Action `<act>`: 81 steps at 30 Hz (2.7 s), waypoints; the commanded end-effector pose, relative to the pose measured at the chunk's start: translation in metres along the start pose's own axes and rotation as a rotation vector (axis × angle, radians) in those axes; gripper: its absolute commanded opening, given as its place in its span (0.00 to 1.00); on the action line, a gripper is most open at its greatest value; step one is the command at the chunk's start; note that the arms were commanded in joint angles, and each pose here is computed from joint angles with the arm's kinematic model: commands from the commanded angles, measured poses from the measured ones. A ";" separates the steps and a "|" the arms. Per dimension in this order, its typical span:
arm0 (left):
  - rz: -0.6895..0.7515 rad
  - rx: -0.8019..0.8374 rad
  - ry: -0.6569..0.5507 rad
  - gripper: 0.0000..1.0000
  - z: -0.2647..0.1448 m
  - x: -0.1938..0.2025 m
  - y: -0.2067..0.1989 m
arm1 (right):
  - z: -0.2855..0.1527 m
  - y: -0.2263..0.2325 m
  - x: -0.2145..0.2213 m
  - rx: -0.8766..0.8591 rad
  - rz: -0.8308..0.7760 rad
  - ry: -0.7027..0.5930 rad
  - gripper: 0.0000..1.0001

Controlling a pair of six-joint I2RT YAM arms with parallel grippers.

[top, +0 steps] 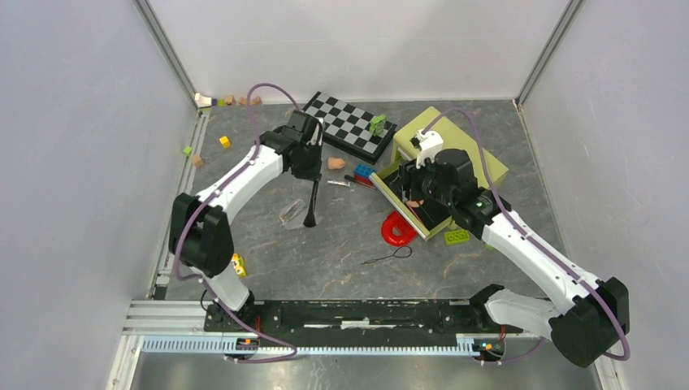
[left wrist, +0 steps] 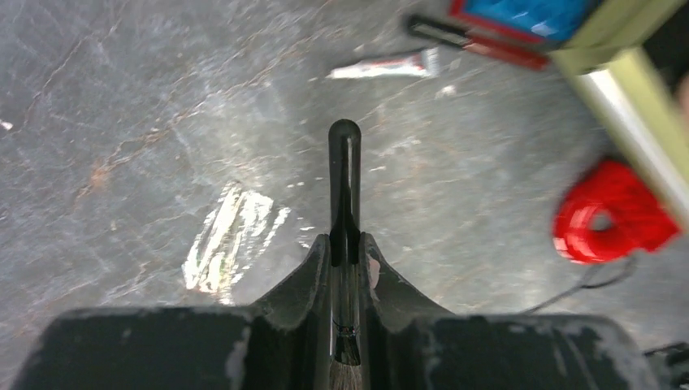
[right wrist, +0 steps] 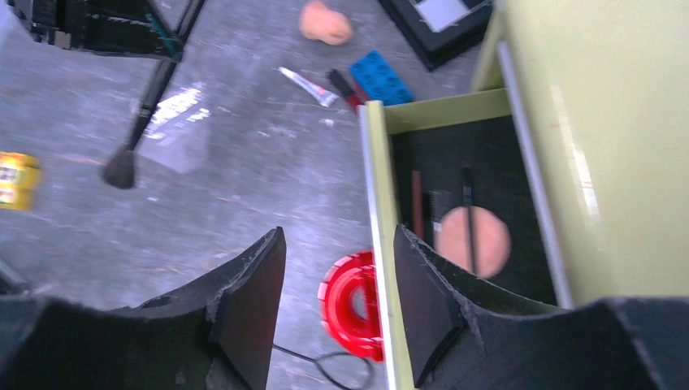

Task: Organize the makeup
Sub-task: Place the makeup brush in the drawer.

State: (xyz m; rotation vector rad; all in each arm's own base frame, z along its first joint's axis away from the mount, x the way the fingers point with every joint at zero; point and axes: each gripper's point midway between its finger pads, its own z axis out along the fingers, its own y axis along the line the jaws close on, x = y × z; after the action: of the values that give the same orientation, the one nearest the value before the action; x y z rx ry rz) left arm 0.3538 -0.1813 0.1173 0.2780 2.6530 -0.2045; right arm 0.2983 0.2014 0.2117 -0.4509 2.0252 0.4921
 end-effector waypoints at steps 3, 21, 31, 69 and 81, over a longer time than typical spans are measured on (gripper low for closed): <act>-0.273 0.334 -0.245 0.02 -0.057 -0.041 -0.061 | 0.002 0.051 -0.012 -0.263 0.244 -0.109 0.61; -0.426 0.675 -0.354 0.02 -0.098 -0.037 -0.152 | 0.011 0.087 0.010 -0.480 0.371 -0.070 0.64; -0.406 0.720 -0.355 0.02 -0.103 -0.036 -0.170 | 0.024 0.087 0.027 -0.462 0.365 -0.002 0.50; -0.170 -0.052 -0.540 0.95 -0.127 0.002 0.047 | 0.032 -0.078 0.070 0.307 -0.406 0.460 0.16; -0.156 -0.101 -0.491 0.96 -0.104 0.014 0.057 | 0.060 -0.084 0.096 0.294 -0.446 0.523 0.17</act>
State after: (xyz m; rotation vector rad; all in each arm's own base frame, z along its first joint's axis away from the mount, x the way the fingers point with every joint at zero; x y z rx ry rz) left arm 0.3027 -0.1117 0.1956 -0.0367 2.2166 -0.2178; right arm 0.3300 0.1466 0.0909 -0.8703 2.3730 -0.1997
